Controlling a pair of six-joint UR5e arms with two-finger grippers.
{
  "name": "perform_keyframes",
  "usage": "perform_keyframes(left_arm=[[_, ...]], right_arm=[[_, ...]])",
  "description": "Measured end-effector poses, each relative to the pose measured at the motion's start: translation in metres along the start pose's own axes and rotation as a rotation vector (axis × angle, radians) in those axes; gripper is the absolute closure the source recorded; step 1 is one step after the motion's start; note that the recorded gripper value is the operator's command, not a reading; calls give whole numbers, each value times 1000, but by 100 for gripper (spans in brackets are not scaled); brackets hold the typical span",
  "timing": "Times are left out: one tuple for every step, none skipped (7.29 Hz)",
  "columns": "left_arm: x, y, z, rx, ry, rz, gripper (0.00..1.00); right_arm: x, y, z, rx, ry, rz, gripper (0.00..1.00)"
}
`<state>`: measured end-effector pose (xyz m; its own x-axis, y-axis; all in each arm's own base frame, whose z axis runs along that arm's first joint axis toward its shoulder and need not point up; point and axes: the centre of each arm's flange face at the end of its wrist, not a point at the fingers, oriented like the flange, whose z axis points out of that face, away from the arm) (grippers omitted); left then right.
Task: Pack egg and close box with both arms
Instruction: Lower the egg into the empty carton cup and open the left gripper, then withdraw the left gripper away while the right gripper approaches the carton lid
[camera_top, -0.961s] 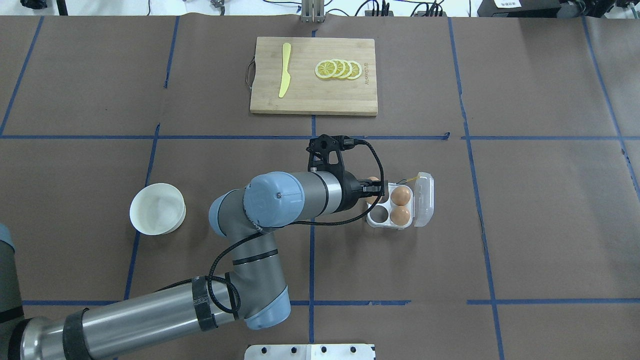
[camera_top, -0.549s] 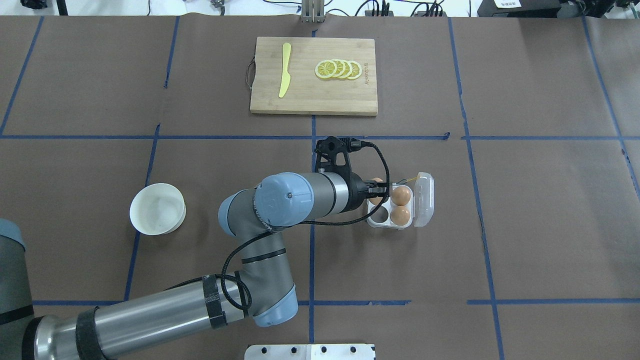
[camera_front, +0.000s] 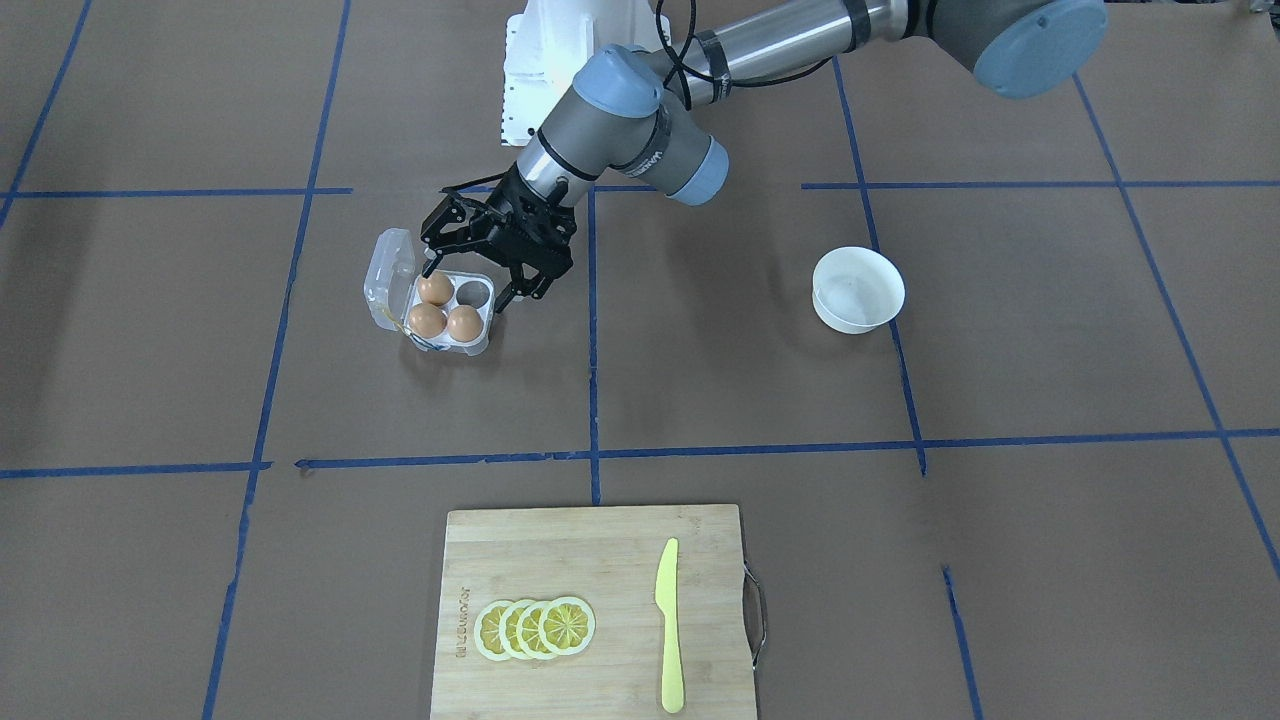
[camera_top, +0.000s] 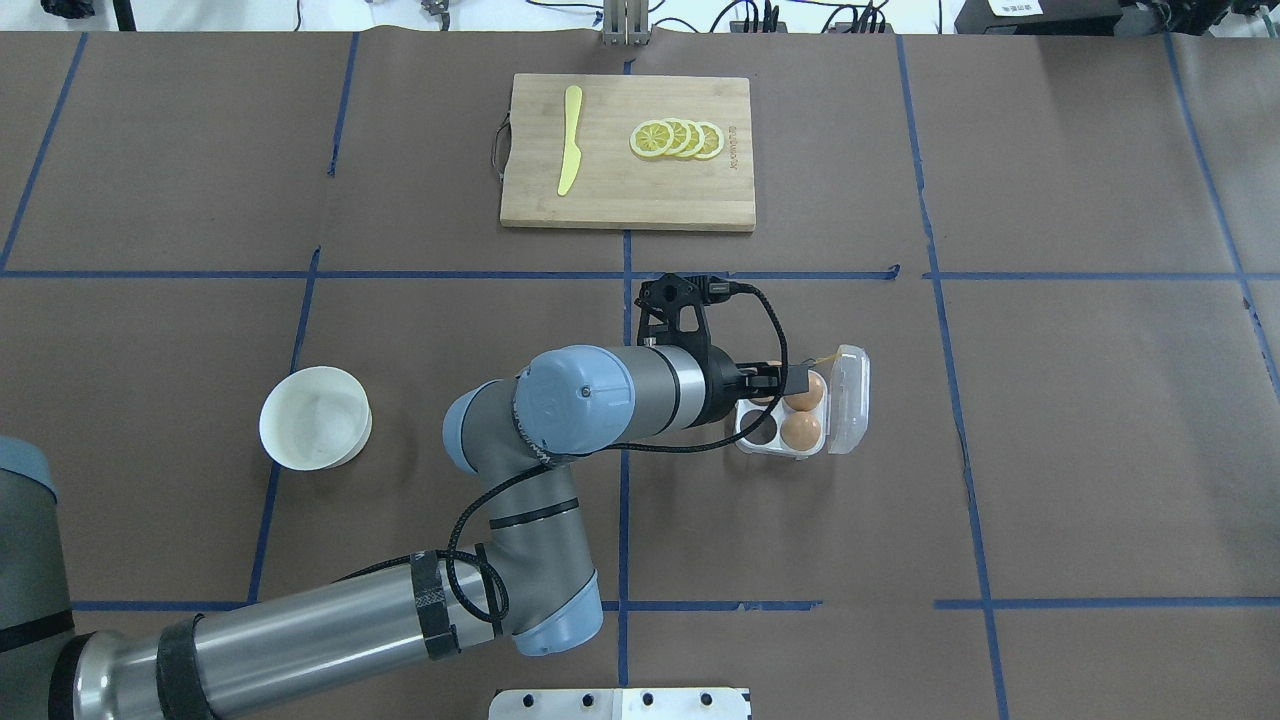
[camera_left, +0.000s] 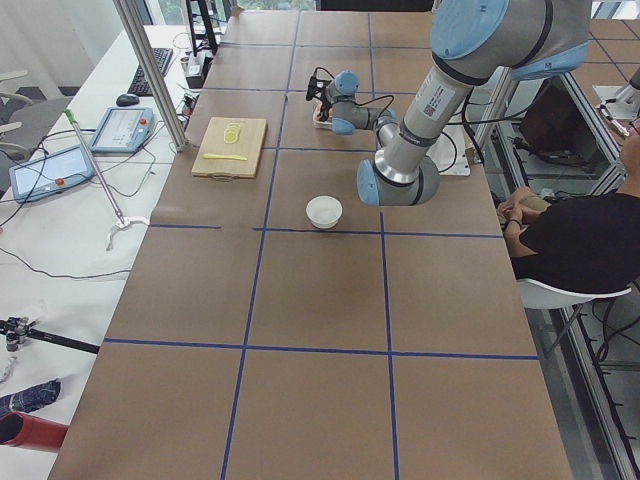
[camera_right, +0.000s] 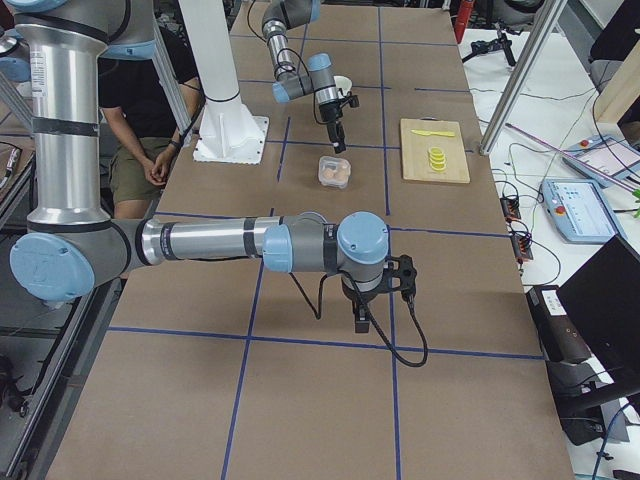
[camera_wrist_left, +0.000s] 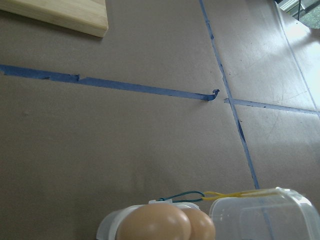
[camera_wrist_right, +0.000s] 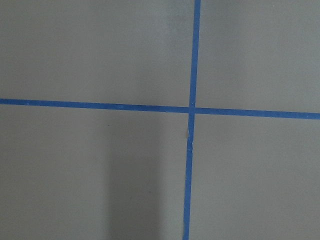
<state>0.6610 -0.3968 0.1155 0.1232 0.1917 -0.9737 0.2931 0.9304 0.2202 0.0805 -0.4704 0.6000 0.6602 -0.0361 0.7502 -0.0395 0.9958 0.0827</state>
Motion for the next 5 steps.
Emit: perform_keyframes(left_arm=[[-1,-14,-9,-33,-32,-5,0],[-6,-28,-27,-71,-73,-12,0],[-19,-38,-52,-108,-106,-17,0],[-33,-47,-83,-142,-147,-18,0],[-43,-56,-117,-161,-201,-14,0]], right_arm=[[-10,-4,0,2,-14,45,1],[-30,-8,2,-4,-23,83,1],[-59,-11,9,-19,-30,95,17],[-96,-12,18,-38,-37,92,47],[-135,-11,28,-45,-52,92,75]])
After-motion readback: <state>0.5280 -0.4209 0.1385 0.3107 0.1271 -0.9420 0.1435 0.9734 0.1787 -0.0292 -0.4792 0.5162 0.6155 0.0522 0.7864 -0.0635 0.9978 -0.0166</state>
